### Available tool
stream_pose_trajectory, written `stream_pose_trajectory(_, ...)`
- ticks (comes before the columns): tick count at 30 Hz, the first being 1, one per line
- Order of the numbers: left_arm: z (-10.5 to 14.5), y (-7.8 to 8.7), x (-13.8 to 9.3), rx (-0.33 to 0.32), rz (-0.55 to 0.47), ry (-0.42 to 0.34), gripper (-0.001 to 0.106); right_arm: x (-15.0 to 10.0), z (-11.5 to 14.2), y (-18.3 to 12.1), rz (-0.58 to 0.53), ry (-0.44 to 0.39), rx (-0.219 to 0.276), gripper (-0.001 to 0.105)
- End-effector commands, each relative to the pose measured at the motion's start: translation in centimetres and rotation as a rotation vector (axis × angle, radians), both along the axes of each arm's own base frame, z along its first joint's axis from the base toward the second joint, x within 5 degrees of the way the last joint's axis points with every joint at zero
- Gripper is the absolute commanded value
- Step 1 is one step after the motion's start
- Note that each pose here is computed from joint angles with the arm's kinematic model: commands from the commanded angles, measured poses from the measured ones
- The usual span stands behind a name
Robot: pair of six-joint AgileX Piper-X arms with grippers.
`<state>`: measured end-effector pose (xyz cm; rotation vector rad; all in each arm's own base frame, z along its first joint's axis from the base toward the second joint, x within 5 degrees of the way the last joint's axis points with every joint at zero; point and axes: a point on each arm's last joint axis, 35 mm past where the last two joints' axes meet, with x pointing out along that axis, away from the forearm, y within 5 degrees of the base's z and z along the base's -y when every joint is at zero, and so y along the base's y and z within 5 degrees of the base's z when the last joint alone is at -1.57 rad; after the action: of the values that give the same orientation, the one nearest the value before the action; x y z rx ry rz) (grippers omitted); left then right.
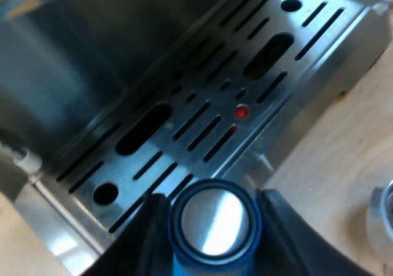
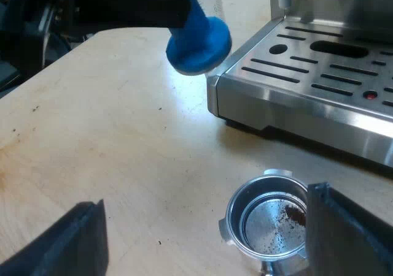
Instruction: Grind coffee beans and then tamp
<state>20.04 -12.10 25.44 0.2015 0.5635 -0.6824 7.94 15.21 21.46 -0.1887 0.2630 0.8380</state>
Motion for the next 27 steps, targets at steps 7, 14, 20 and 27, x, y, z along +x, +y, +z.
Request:
stream_pose_trajectory(7,-3.9,1.7,-0.5,0.009,0.035,0.094,0.015,0.0,0.1,-0.1,0.009,-0.001,-0.003,0.067)
stream_pose_trajectory(14,-7.8,2.0,-1.1,0.019,0.04,0.107,0.015,0.0,-0.1,-0.1,0.009,0.008,-0.023,0.067)
stream_pose_trajectory(20,-9.7,1.9,-0.7,0.039,0.04,0.146,0.015,0.0,-0.1,-0.1,0.009,0.008,-0.023,0.067)
stream_pose_trajectory(27,-10.5,1.5,-0.4,0.021,0.005,0.173,0.017,0.0,-0.1,-0.1,0.009,0.008,-0.023,0.067)
